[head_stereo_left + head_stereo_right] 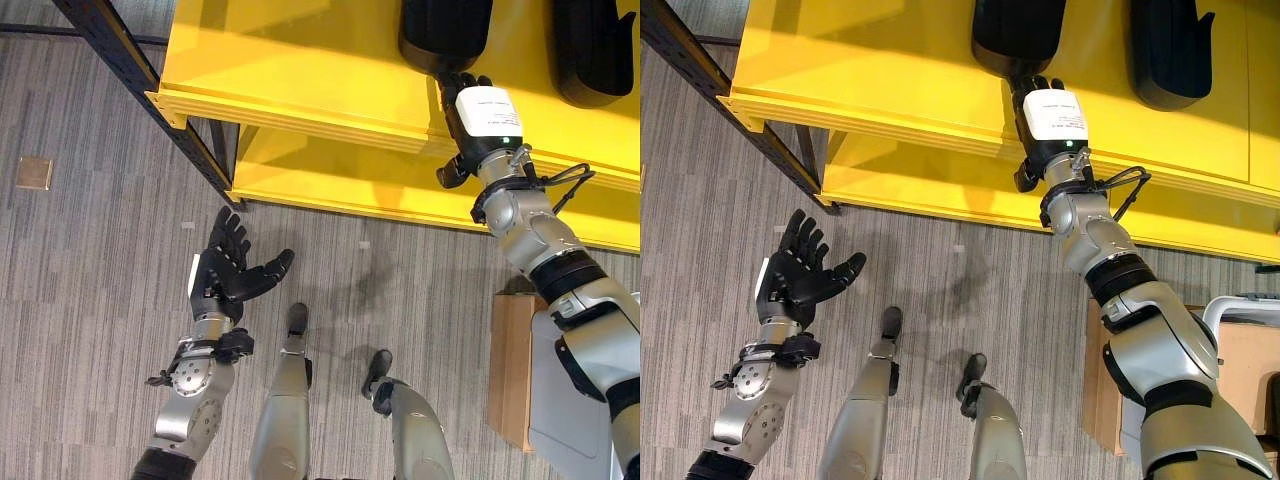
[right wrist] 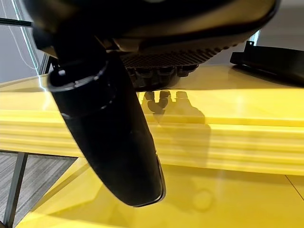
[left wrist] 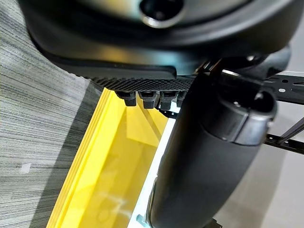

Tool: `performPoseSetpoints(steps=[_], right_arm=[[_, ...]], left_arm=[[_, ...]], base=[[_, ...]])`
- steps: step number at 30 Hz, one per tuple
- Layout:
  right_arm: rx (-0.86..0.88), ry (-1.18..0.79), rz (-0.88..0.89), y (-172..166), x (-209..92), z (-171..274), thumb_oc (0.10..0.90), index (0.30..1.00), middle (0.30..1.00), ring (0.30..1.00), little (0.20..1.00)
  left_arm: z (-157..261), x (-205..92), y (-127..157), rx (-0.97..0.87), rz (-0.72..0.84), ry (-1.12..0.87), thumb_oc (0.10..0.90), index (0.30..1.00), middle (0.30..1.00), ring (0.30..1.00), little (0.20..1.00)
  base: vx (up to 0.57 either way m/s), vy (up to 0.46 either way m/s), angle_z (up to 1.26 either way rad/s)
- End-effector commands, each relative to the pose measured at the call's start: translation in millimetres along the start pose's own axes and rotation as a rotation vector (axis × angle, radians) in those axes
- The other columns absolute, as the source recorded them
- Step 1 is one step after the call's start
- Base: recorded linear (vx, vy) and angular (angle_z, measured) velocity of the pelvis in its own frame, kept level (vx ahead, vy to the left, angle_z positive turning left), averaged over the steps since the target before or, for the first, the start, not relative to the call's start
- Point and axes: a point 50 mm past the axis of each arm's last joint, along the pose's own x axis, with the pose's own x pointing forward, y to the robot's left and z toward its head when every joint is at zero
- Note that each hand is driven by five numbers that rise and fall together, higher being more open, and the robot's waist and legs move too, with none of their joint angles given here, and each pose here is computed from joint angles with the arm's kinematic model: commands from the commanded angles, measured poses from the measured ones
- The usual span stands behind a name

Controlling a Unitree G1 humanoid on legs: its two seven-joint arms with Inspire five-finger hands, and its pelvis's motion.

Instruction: Move parts from the plastic box to the shelf.

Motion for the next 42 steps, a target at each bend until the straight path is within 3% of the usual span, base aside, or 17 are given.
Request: performPoseSetpoints(steps=[1, 10, 17, 20, 29, 30, 33, 35, 42], right_arm=[[-0.039, -0.023, -0.234, -62, 18, 0, 0.900, 1.000, 1.000, 1.000, 1.000], [0.077, -0.101, -0.301, -59, -3, 10, 0.900, 1.000, 1.000, 1.000, 1.000], [0.261, -0.125, -0.282, -28, -47, 10, 0.900, 1.000, 1.000, 1.000, 1.000], [0.478, -0.154, -0.277, -14, -82, 15, 0.900, 1.000, 1.000, 1.000, 1.000], [0.867, -0.259, -0.162, -5, -146, 27, 0.900, 1.000, 1.000, 1.000, 1.000], [0.976, -0.249, -0.140, -1, -160, 25, 0.900, 1.000, 1.000, 1.000, 1.000], [1.062, -0.205, -0.100, 8, -173, 22, 0.900, 1.000, 1.000, 1.000, 1.000], [1.243, -0.103, -0.055, 27, -192, 15, 0.900, 1.000, 1.000, 1.000, 1.000], [1.394, 0.085, 0.000, 56, -223, 5, 0.900, 1.000, 1.000, 1.000, 1.000]], left_arm=[[34, -1, -10, -0.025, -0.087, -0.197, 0.900, 1.000, 1.000, 1.000, 1.000], [34, 1, -9, -0.022, -0.053, -0.203, 0.900, 1.000, 1.000, 1.000, 1.000], [34, 4, -12, -0.017, -0.033, -0.211, 0.900, 1.000, 1.000, 1.000, 1.000], [33, 3, -12, 0.002, -0.025, -0.209, 0.900, 1.000, 1.000, 1.000, 1.000], [21, -6, -6, 0.044, -0.050, -0.144, 0.900, 1.000, 1.000, 1.000, 1.000], [17, -8, -2, 0.045, -0.043, -0.127, 0.900, 1.000, 1.000, 1.000, 1.000], [9, -9, -1, 0.042, -0.044, -0.095, 0.900, 1.000, 1.000, 1.000, 1.000], [3, -14, 3, 0.033, -0.040, -0.066, 0.900, 1.000, 1.000, 1.000, 1.000], [-19, -24, 4, -0.032, -0.027, 0.017, 0.900, 1.000, 1.000, 1.000, 1.000]], base=[[0.00, 0.000, 0.00], [0.00, 0.000, 0.00], [0.00, 0.000, 0.00], [0.00, 0.000, 0.00], [0.04, -0.039, -0.17], [0.07, -0.045, -0.13], [0.06, -0.040, -0.02], [0.07, -0.073, -0.09], [0.01, -0.097, -0.16]])
